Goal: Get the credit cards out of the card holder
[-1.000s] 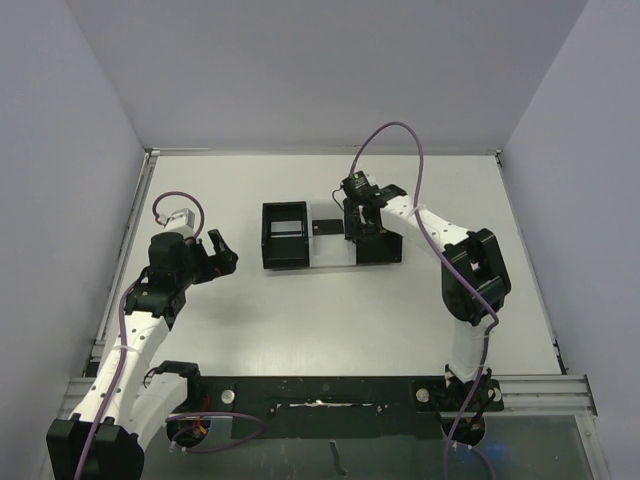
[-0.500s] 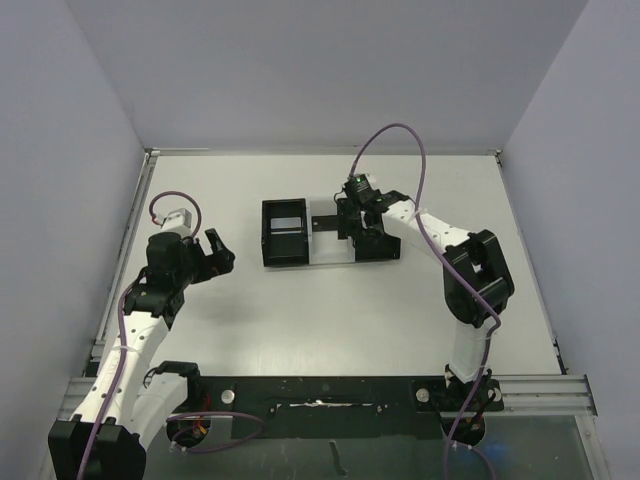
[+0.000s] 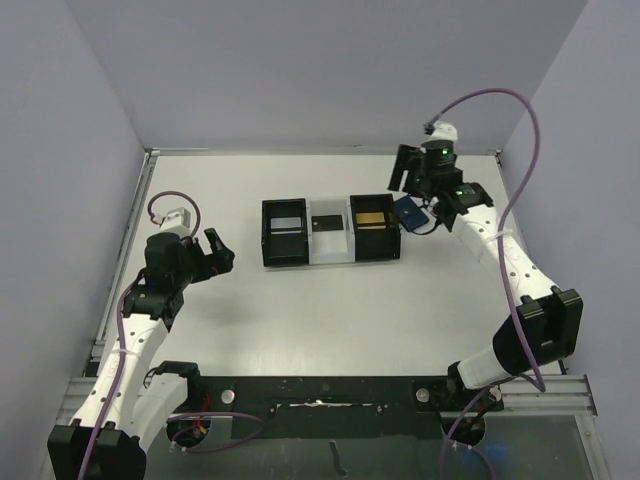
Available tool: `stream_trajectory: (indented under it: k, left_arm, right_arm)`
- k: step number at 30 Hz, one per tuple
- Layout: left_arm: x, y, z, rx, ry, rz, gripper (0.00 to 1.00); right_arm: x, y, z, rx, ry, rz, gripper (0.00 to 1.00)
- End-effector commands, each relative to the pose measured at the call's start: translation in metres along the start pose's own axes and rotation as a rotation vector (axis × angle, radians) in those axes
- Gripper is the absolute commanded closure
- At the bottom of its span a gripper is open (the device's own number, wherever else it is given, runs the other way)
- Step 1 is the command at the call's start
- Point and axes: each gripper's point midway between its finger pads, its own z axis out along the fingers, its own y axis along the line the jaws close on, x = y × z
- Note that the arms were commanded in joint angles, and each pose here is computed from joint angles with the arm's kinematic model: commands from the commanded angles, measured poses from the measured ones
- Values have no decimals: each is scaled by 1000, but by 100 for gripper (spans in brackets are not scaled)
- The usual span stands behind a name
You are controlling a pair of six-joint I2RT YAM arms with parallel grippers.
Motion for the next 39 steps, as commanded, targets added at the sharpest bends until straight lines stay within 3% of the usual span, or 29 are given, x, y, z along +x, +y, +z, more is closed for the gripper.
stream_trajectory:
  k: [1, 10, 21, 27, 31, 39]
  left_arm:
    - [-35, -13, -8, 47, -114, 16, 3]
    - [-37, -9, -8, 29, -121, 3, 3]
    - [-37, -7, -7, 30, -115, -5, 3]
    - [-35, -8, -6, 31, -100, -9, 3]
    - [-37, -6, -7, 19, -102, -12, 4]
    - [-35, -10, -6, 48, -96, -12, 4]
  right_arm:
    - [-6, -73, 24, 92, -16, 91, 26]
    - [44, -117, 92, 57, 259, 201, 27]
    - [58, -123, 148, 44, 332, 183, 26]
    - [103, -133, 173, 73, 493, 166, 26]
    - [131, -150, 166, 164, 548, 157, 27]
    - [184, -163, 99, 279, 487, 237, 36]
